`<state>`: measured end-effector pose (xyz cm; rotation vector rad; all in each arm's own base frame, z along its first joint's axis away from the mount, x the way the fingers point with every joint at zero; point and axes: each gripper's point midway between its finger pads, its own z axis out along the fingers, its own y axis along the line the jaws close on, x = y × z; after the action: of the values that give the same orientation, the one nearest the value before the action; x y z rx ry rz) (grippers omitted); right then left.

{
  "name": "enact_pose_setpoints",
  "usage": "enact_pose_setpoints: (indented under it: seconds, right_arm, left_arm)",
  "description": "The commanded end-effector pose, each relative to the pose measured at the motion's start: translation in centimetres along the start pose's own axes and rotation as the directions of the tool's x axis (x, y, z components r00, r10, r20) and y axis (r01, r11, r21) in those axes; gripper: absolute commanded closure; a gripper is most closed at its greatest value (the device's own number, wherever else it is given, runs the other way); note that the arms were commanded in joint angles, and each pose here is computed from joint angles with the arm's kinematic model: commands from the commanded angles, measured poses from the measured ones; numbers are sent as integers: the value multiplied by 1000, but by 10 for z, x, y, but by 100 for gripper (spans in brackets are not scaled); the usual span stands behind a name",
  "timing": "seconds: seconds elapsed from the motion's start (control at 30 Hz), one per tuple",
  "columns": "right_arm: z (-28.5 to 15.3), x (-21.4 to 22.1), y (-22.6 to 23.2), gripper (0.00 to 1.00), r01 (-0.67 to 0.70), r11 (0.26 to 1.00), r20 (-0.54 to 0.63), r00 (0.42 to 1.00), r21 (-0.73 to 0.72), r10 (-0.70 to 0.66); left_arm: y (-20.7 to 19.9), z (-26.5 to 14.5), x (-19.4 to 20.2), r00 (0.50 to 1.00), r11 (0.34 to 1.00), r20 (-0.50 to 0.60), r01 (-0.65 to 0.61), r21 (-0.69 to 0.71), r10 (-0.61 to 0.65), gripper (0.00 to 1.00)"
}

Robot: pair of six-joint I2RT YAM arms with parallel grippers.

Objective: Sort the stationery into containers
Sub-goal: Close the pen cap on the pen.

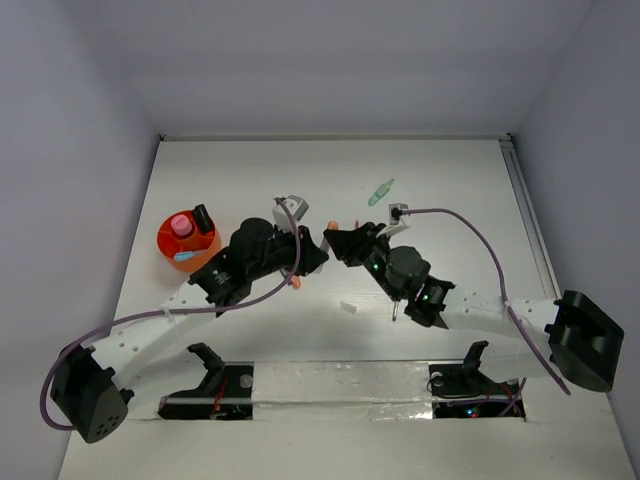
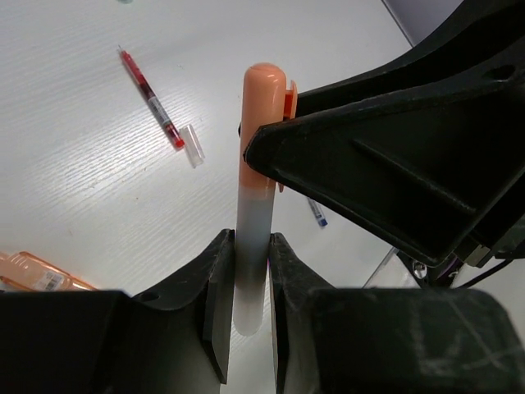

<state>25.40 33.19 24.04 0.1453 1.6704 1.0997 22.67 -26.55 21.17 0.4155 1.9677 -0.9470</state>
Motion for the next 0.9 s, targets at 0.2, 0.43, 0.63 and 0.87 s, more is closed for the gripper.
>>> enact_pose_setpoints:
  seconds: [0.2,0.43,0.63,0.87]
  right_arm:
    - [-59,108,-17,100,114,993,-382,918,1,-105]
    - [18,-28,23,100,191,981,-59,980,19,-190]
    - [82,-82,31,100,199,979,109,973,53,-204]
    - [146,-12,68,100,158,977,27,987,-143,-156]
  left_arm:
    - [-29,-39,-186,806,999,590,-36,-33,49,100]
    - [-14,-58,-113,867,999,497,51,3,-46,52]
    - [-19,-151,-122,788,997,614,77,-30,-42,3]
    - [-38,-222,-162,729,993,680,3,-118,78,1]
